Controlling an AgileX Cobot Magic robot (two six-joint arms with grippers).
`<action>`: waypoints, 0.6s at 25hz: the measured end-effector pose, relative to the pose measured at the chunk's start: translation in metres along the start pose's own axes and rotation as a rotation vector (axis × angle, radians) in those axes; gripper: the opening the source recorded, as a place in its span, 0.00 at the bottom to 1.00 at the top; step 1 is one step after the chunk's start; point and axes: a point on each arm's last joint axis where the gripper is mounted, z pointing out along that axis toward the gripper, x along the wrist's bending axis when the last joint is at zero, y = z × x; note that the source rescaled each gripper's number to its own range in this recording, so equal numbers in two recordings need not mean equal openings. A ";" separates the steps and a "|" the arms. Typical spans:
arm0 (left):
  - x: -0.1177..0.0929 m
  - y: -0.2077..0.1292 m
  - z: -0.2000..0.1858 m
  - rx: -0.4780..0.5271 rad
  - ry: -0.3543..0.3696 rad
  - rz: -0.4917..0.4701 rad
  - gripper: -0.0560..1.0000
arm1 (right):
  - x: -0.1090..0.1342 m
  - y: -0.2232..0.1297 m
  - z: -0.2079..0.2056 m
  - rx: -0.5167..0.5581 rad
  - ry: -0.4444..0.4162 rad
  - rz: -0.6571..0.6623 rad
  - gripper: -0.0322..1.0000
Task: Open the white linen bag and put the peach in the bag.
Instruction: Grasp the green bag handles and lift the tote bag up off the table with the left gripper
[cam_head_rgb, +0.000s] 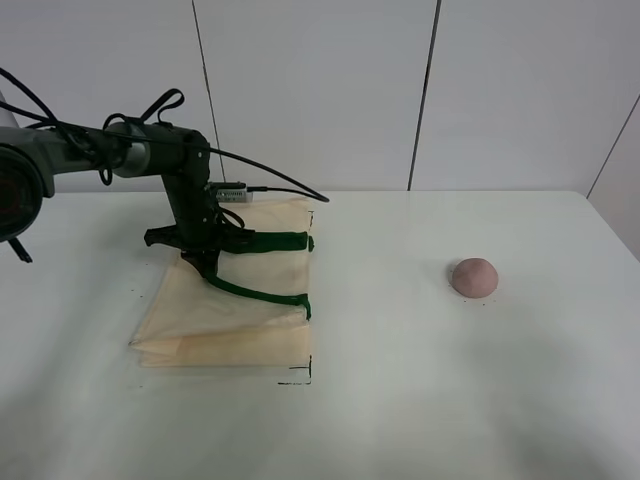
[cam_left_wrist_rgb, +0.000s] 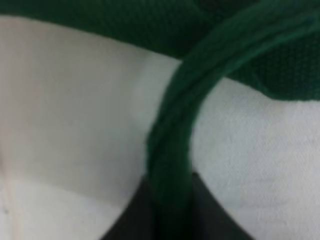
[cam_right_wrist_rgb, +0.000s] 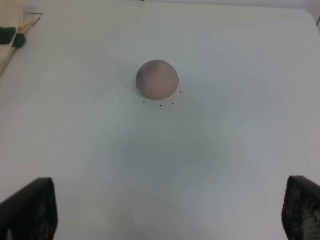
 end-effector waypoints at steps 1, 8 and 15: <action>0.000 0.001 -0.003 0.002 0.001 -0.002 0.05 | 0.000 0.000 0.000 0.000 0.000 0.000 1.00; 0.002 0.020 -0.089 -0.100 -0.023 0.031 0.05 | 0.000 0.000 0.000 0.000 0.000 0.000 1.00; 0.015 0.008 -0.207 -0.353 -0.087 0.072 0.05 | 0.000 0.000 0.000 0.000 0.000 0.000 1.00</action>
